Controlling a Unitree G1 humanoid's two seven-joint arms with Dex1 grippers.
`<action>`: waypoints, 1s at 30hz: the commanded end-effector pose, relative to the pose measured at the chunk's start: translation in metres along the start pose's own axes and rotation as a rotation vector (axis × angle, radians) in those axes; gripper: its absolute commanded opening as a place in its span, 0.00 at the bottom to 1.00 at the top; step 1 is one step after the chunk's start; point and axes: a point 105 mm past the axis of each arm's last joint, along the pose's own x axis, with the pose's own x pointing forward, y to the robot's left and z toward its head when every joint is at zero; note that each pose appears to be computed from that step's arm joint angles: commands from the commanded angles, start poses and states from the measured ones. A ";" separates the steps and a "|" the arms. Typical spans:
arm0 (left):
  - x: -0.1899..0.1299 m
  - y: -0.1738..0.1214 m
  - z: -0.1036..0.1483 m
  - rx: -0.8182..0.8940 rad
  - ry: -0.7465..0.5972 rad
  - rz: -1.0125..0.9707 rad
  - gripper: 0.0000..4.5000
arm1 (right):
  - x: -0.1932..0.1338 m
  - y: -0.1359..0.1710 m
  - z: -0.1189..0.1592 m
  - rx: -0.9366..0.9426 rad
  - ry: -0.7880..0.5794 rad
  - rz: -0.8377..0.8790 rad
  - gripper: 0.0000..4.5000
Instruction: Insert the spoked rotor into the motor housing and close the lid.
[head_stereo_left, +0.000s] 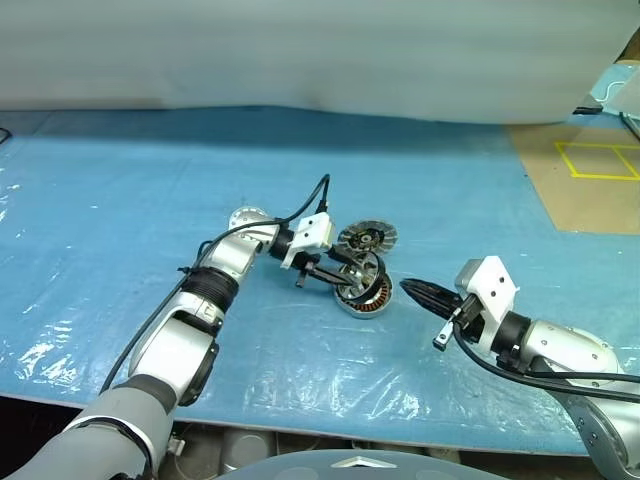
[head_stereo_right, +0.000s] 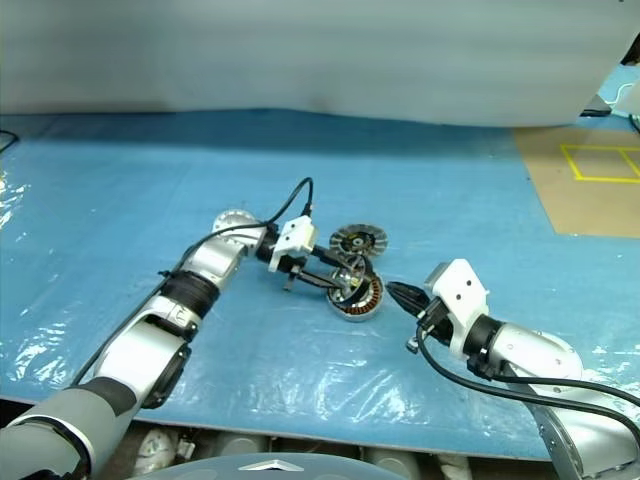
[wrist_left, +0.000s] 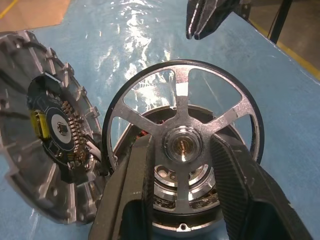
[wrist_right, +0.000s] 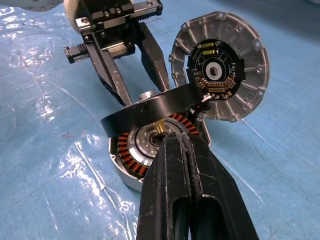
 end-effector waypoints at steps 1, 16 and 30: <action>-0.001 -0.001 -0.004 0.025 0.067 -0.027 0.29 | -0.003 0.003 0.012 -0.035 -0.035 -0.004 0.00; -0.001 0.004 0.008 0.063 0.065 -0.034 0.57 | 0.000 0.001 0.001 -0.018 -0.029 -0.031 0.00; -0.055 -0.003 0.069 0.010 -0.326 0.116 0.57 | 0.002 0.002 0.022 -0.034 -0.109 0.060 0.00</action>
